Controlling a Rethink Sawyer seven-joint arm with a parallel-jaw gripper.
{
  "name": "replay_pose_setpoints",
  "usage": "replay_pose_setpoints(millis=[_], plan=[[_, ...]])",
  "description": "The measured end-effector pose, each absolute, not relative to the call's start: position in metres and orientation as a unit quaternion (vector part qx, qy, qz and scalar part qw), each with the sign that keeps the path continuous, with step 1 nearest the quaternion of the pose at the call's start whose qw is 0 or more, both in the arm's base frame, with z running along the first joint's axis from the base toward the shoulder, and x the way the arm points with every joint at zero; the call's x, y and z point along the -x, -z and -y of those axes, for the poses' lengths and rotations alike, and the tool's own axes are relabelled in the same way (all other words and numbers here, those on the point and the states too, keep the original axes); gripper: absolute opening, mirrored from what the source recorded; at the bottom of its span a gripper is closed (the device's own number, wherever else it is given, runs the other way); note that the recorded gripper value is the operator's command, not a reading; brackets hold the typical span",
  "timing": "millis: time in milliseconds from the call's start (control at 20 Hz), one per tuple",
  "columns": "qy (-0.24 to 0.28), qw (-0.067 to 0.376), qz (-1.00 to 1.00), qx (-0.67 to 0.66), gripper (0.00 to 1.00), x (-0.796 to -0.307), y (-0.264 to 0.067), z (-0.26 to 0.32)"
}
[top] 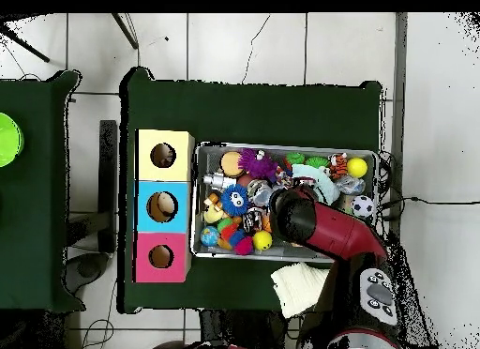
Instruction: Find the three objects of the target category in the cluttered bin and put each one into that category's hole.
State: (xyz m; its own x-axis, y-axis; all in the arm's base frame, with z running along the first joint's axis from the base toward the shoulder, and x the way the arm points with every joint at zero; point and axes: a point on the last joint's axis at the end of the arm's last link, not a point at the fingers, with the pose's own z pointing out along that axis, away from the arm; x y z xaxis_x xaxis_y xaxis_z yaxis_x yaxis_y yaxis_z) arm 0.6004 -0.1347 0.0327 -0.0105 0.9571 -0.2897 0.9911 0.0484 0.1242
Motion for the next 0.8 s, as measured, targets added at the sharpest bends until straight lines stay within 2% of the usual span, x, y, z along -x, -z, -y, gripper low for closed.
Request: replay_pose_setpoints(millis=[500,800], plan=[[0.057,0.149,-0.711,-0.685,0.00,-0.601,-0.032,0.131],[0.050,0.147,-0.725,-0.671,0.00,-0.610,-0.029,0.084]])
